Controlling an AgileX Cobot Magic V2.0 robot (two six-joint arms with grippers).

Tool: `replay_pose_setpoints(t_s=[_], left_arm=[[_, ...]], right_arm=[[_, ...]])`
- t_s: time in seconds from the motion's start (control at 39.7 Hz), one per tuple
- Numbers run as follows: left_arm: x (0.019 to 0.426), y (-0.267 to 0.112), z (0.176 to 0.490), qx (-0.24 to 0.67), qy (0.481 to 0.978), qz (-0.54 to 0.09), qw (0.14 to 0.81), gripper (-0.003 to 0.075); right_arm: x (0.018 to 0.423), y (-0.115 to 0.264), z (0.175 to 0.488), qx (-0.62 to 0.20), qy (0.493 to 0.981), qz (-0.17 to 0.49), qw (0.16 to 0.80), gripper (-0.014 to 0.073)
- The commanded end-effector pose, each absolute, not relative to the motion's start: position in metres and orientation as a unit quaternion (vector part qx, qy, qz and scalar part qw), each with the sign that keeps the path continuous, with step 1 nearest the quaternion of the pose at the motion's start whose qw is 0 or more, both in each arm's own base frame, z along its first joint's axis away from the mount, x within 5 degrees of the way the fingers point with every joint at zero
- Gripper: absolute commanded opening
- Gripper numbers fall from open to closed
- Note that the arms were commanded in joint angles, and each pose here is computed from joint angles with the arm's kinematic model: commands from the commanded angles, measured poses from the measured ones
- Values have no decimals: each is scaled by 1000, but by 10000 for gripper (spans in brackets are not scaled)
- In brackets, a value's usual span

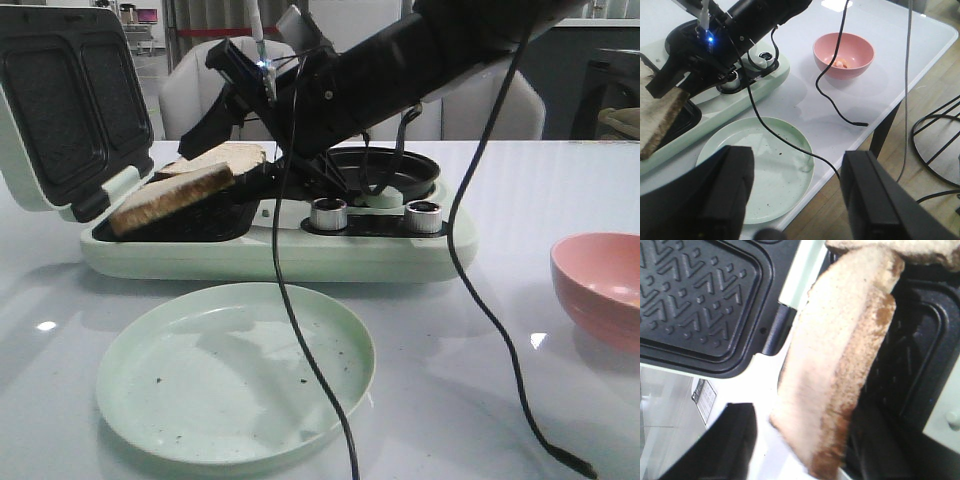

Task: Make breakfast with bread and shrimp
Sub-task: 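Carry the bread slice over and lower it onto the nearer sandwich plate, then release the bread and withdraw the right gripper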

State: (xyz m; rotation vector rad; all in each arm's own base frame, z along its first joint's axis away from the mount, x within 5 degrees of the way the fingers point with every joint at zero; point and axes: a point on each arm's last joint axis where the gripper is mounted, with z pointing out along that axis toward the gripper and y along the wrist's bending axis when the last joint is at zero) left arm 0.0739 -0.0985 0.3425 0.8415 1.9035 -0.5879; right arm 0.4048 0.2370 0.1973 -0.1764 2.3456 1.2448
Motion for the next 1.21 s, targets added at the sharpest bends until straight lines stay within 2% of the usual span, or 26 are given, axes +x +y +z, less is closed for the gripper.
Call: replay_pose_setpoints(t_s=[0.0,0.15,0.25,0.45,0.58,0.76,0.83,0.93,1.18], left_arm=[[73,-101,359,336,746,-270,507,437],[73,-101,359,336,746,-270,507,437],[73,-101,359,336,746,-270,507,437],[73,-101,359,336,746,-270,507,437],[73,-101,359,336,746,-270,507,437],[73,-101,359,336,746,-270,507,437],[73,-101,359,336,746,-270,507,437],[73,-101,358,336,747,-269,506,437],[73,-101,358,336,747,-269,506,437]], right_arm=[[402,239,243,-73,822,496,269,579],[400,234,255,-78,818,497,281,580],[395,228,271,-109,818,477,302,580],[371,212,314,-208,826,387,353,578],[348,194,350,-229,840,325,369,556],[309,160,382,-237,877,214,359,547],[293,142,385,-231,893,155,353,547],[270,123,381,-213,908,110,343,547],[206,91,347,-208,921,80,320,547]])
